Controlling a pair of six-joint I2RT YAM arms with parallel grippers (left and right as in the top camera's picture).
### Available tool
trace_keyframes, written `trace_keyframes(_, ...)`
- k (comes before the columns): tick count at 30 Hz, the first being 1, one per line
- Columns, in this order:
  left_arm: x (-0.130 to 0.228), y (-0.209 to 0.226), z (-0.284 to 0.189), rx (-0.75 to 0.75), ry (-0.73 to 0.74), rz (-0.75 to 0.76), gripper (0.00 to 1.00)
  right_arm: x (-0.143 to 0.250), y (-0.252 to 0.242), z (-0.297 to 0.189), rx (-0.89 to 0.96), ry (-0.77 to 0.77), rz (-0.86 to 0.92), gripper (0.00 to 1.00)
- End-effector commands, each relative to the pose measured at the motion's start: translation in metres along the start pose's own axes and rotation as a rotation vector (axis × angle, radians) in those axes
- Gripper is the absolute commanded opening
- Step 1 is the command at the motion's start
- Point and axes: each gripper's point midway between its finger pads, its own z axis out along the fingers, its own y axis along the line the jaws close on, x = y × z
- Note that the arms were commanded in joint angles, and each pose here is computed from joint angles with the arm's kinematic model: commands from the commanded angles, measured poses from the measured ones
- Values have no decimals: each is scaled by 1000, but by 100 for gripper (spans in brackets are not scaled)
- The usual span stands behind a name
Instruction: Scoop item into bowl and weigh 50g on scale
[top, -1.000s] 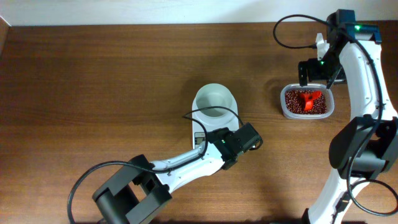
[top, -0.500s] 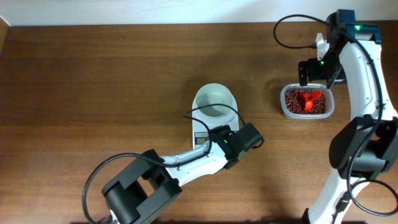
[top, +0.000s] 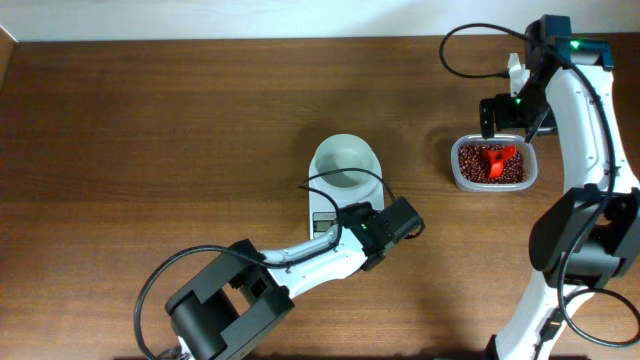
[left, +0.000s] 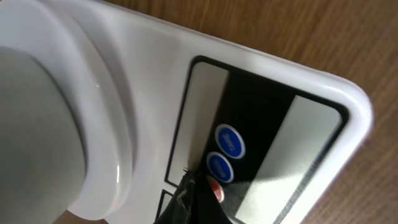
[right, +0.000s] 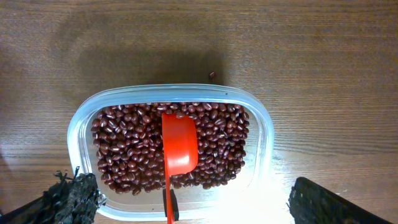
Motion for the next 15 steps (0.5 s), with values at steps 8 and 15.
trace_keyframes(8, 17, -60, 12, 251, 32, 151, 0, -4, -1, -6, 1, -19, 7, 99)
trace_keyframes(15, 13, -82, -13, 455, 18, 191, 0, -4, -1, -6, 1, -19, 7, 99)
